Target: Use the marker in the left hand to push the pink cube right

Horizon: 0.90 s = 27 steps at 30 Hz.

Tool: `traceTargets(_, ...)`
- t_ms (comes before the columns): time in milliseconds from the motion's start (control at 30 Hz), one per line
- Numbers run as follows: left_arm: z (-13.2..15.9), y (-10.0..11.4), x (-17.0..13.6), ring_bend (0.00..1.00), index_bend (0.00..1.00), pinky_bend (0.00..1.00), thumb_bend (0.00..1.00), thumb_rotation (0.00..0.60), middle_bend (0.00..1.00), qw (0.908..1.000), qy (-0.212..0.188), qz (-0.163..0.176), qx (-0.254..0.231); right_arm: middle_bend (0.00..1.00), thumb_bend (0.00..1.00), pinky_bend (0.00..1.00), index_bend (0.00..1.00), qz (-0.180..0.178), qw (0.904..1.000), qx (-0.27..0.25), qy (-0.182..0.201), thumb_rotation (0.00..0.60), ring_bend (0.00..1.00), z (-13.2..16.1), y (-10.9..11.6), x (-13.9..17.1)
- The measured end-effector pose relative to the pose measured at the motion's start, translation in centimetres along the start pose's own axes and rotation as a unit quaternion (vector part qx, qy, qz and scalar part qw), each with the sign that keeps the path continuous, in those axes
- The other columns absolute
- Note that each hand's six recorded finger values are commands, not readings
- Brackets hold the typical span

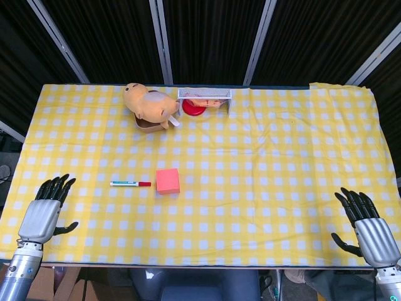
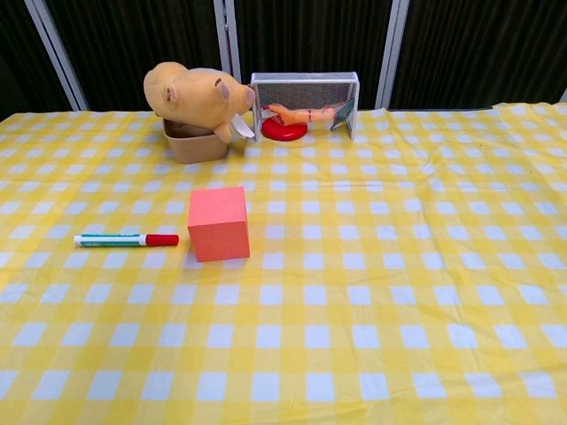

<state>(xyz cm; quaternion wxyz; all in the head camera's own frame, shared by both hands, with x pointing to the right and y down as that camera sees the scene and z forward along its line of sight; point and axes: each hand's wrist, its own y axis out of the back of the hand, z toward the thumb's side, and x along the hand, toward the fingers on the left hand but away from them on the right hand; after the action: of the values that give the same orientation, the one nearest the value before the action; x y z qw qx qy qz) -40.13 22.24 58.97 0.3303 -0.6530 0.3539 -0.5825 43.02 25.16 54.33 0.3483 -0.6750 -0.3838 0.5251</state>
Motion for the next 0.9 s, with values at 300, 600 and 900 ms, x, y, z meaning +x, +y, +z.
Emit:
traceTargets(300,0.0,0.0,-0.1,0.00,0.00,0.02,0.10,0.600,0.00,1.0000,0.000,-0.002,0.000,0.00,0.32,0.00,0.00,-0.002,1.0000,0.000,0.001,0.600,0.00,0.0,0.1,0.1)
traceTargets(600,0.2,-0.3,0.8,0.03,0.17,0.18,0.15,0.600,0.05,0.9999,-0.002,-0.012,-0.001,0.00,0.32,0.00,0.00,0.000,1.0000,0.001,-0.001,0.600,0.00,0.0,0.0,0.0)
traceTargets(900,1.7,-0.9,5.3,0.07,0.37,0.20,0.26,0.600,0.14,0.9994,-0.006,-0.033,0.004,0.00,0.32,0.00,0.00,-0.002,1.0000,-0.002,0.000,0.600,0.00,0.0,0.1,0.1)
